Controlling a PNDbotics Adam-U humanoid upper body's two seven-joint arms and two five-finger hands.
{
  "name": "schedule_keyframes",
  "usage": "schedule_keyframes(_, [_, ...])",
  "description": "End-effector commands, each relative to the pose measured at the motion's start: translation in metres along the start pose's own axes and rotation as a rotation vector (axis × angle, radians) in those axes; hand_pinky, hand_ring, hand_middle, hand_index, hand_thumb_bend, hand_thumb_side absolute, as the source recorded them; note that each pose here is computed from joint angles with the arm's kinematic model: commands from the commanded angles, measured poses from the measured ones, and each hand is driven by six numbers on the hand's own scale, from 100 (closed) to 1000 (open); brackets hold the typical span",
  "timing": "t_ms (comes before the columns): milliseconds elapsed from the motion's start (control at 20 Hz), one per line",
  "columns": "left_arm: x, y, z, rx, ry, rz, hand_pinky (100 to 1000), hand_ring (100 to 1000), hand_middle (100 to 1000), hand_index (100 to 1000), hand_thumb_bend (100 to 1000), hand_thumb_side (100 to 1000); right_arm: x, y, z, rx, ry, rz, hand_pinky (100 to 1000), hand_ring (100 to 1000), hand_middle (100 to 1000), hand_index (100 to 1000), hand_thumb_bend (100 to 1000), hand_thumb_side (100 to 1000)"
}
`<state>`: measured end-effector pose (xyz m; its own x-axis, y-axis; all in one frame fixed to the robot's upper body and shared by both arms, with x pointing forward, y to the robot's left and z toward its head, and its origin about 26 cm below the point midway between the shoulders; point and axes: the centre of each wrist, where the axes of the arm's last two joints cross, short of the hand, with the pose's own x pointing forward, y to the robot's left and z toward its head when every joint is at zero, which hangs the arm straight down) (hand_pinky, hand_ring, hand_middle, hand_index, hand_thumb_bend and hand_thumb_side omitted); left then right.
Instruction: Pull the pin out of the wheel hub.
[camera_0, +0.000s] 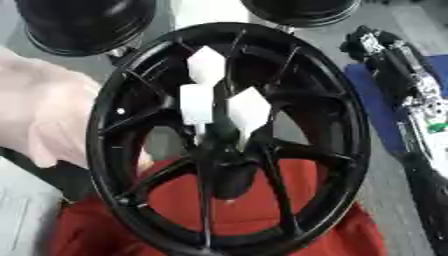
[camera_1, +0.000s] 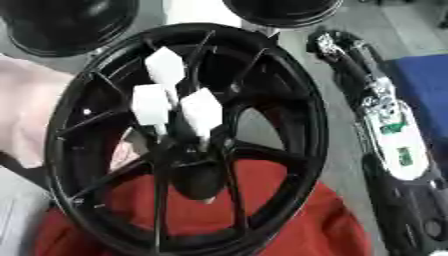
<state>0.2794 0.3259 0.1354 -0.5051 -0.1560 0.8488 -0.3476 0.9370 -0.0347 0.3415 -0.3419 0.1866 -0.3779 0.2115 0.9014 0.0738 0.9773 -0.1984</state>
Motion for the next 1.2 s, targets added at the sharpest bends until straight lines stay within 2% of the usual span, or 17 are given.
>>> schedule_keyframes(50, [0.007,0.001,-0.006,-0.015,-0.030,-0.007,711,687,653,698,577,651,0.010,-0.004,-0.001,-0.012,-0.031,0.020,935,788,614,656,100,558])
schedule_keyframes(300, [0.022,0.007,-0.019,-0.078,-0.099,-0.093,712,688,659,701,571,646,0.010,-0.006,0.000,-0.016,-0.028,0.026,935,788,614,656,100,558])
schedule_keyframes(650, [0.070,0.010,-0.050,-0.358,-0.256,-0.408,712,688,664,713,570,660,0.011,-0.009,0.002,-0.017,-0.027,0.049,935,788,613,656,100,558])
schedule_keyframes(700, [0.077,0.010,-0.055,-0.407,-0.269,-0.453,713,690,664,719,602,708,0.011,-0.009,0.002,-0.017,-0.026,0.050,935,788,613,656,100,559])
schedule_keyframes(750, [0.084,0.010,-0.060,-0.464,-0.281,-0.505,715,692,670,727,567,683,0.012,-0.010,0.002,-0.018,-0.026,0.053,935,787,613,656,100,557])
schedule_keyframes(950, [0.111,0.007,-0.077,-0.675,-0.299,-0.719,720,701,684,753,561,704,0.012,-0.013,0.003,-0.024,-0.022,0.069,934,787,612,656,100,557])
schedule_keyframes(1200, [0.137,0.001,-0.091,-0.889,-0.276,-0.902,728,712,698,774,552,701,0.011,-0.015,0.005,-0.024,-0.014,0.082,934,787,612,656,100,559])
